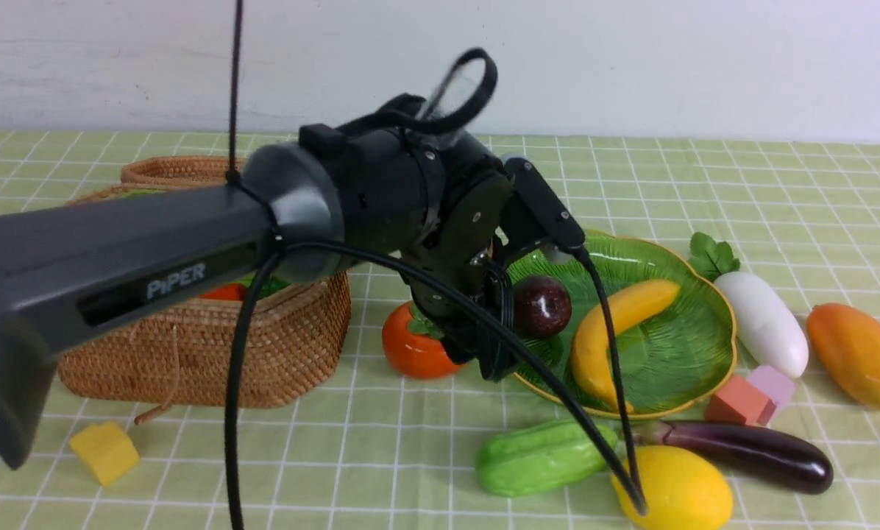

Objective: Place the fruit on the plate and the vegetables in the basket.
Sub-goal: Grab a tomato with your left arm and place it on the plate on the right, then take a chayote with your right arm and place it on the basket on the left.

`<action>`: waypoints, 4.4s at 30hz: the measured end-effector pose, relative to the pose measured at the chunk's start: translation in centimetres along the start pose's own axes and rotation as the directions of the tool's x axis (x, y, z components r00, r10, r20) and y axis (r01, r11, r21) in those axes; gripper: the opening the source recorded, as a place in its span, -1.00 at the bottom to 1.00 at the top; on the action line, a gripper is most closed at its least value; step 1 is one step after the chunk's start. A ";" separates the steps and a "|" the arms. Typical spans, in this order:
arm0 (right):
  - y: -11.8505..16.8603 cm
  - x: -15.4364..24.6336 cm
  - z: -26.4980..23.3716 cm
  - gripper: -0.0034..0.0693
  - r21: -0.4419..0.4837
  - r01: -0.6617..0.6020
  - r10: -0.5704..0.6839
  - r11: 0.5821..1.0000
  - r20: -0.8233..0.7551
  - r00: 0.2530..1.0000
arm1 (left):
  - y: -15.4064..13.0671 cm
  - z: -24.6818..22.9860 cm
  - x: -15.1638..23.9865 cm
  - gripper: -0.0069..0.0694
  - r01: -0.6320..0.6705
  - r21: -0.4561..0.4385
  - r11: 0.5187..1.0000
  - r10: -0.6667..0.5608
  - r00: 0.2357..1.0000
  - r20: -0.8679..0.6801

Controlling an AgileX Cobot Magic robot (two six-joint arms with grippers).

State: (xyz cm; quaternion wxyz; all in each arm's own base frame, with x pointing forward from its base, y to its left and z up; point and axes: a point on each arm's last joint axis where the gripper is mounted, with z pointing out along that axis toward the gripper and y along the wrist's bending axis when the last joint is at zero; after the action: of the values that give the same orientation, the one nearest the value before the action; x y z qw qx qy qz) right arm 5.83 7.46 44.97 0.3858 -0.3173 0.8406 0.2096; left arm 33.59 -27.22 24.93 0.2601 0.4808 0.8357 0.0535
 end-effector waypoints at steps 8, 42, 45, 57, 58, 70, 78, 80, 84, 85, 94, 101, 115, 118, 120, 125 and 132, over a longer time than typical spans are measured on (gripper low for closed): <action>-0.1 0.1 0.0 -0.41 0.009 0.002 -0.002 1.000 -0.007 1.000 | -0.1 3.5 0.2 0.87 -0.078 -0.047 0.996 0.077 0.997 -0.023; -0.1 0.1 0.0 -0.41 0.009 0.002 -0.002 1.000 -0.007 1.000 | 1.8 7.6 1.2 0.44 -0.028 -0.074 0.997 0.027 1.000 -0.012; -0.1 0.1 0.0 -0.41 0.009 0.002 -0.002 1.000 -0.007 1.000 | 1.8 7.6 1.2 0.44 -0.025 -0.083 0.996 0.023 1.000 -0.017; -0.6 -0.1 0.0 -0.41 0.061 0.007 -0.008 0.998 0.010 1.000 | 3.1 2.9 1.0 0.44 0.048 -0.115 0.992 -0.047 0.999 0.012; -0.7 -0.1 0.0 -0.41 0.072 0.002 -0.003 0.997 0.014 1.000 | 3.2 2.2 0.8 0.44 0.057 -0.118 0.991 -0.053 0.998 0.034; -2.4 -0.9 -0.4 -0.41 0.247 -0.115 0.086 0.962 0.125 0.988 | 1.2 -1.4 -4.6 0.44 0.107 -0.058 0.993 -0.061 0.849 0.524; -2.2 -0.8 -0.3 -0.41 0.231 -0.133 0.107 0.964 0.122 0.987 | 0.1 3.1 -6.5 0.44 0.156 0.014 0.988 -0.134 0.794 0.592; -2.1 -0.8 -0.3 -0.41 0.216 -0.137 0.114 0.967 0.115 0.987 | 0.0 4.6 -7.0 0.44 0.159 0.020 0.987 -0.141 0.804 0.577; -1.9 -0.7 -0.2 -0.41 0.197 -0.143 0.124 0.970 0.104 0.987 | -0.1 5.7 -7.4 0.44 0.165 0.027 0.986 -0.152 0.814 0.560; -1.9 -0.7 -0.2 -0.41 0.196 -0.144 0.126 0.970 0.100 0.987 | 0.0 5.8 -7.4 0.44 0.167 0.027 0.986 -0.153 0.815 0.558; -1.8 -0.6 -0.2 -0.40 0.186 -0.148 0.133 0.971 0.088 0.987 | -0.1 6.1 -7.4 0.75 0.186 0.046 0.981 -0.179 0.807 0.563; -1.8 -0.6 -0.2 -0.41 0.186 -0.147 0.132 0.972 0.088 0.987 | -0.1 6.0 -7.4 0.80 0.189 0.048 0.981 -0.183 0.809 0.559; -1.8 -0.6 -0.2 -0.41 0.193 -0.123 0.107 0.973 0.087 0.990 | 2.6 -10.3 -4.4 -0.79 0.386 0.157 0.909 -0.416 0.842 0.344; -1.8 -0.6 -0.2 -0.41 0.194 -0.116 0.101 0.974 0.085 0.991 | 2.8 -15.3 -2.5 -0.85 0.406 0.173 0.897 -0.441 0.830 0.340; -1.8 -0.6 -0.2 -0.41 0.195 -0.104 0.090 0.975 0.082 0.993 | 2.6 -17.7 -0.9 -0.85 0.415 0.188 0.890 -0.455 0.821 0.343; -1.5 -1.0 0.9 -0.48 0.209 -0.055 0.047 0.976 0.042 0.998 | 1.1 -23.1 4.8 -0.85 0.455 0.266 0.850 -0.525 0.770 0.361; -0.3 -2.3 6.1 -0.83 0.232 0.129 -0.098 0.964 -0.142 0.985 | -2.2 -27.2 14.8 -0.85 0.454 0.322 0.831 -0.556 0.687 0.467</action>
State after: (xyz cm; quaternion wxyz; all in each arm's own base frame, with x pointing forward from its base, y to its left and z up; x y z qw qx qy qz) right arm 10.33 11.76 42.93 0.3772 -0.3290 0.8634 0.0628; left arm 12.71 -11.75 41.86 0.4457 0.2470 0.8279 -0.2345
